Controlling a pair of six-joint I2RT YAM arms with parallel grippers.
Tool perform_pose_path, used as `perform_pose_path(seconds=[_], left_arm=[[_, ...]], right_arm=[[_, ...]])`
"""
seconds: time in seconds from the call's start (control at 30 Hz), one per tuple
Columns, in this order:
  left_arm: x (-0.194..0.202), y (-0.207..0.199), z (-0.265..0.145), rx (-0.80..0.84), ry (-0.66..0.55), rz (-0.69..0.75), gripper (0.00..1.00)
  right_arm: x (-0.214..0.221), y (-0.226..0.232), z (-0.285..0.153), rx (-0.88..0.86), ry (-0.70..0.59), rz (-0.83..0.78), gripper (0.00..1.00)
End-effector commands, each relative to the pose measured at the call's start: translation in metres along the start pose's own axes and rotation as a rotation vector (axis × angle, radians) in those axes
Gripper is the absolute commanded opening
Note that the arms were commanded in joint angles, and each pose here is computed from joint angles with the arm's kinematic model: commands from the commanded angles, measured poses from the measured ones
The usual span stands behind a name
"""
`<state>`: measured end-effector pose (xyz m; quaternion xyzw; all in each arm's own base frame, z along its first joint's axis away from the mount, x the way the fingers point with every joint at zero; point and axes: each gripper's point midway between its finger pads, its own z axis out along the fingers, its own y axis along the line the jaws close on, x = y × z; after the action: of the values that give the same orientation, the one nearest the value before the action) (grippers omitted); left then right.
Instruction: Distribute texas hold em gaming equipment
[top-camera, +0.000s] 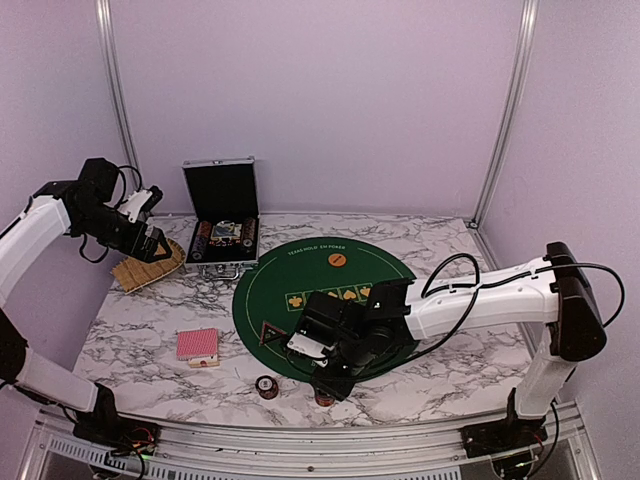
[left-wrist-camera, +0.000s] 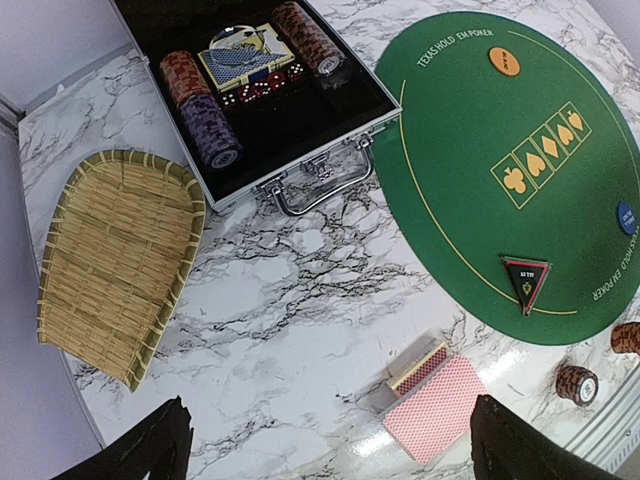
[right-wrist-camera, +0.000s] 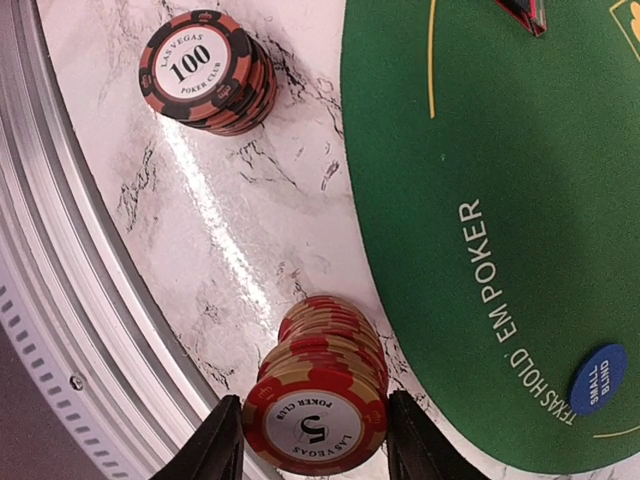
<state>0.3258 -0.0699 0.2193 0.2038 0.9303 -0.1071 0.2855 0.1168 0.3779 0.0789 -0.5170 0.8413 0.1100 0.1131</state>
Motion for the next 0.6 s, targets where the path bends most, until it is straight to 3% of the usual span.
perform_pose_path(seconds=[0.0,0.23,0.5,0.57], left_arm=[[-0.006,-0.004,-0.014,-0.003,-0.020,0.026,0.99],[-0.007,-0.003,-0.014,-0.006,-0.021,0.027,0.99],[-0.008,-0.003,-0.016,-0.006,-0.024,0.026,0.99],[-0.009,-0.003,-0.015,-0.004,-0.025,0.024,0.99]], right_arm=[[-0.011,0.013,-0.001,-0.025,-0.029,-0.022,0.45],[-0.012,0.012,-0.002,-0.016,-0.035,-0.019,0.28],[-0.021,0.011,-0.015,-0.004,-0.061,-0.024,0.00],[-0.026,0.005,-0.020,0.033,-0.078,-0.019,0.00]])
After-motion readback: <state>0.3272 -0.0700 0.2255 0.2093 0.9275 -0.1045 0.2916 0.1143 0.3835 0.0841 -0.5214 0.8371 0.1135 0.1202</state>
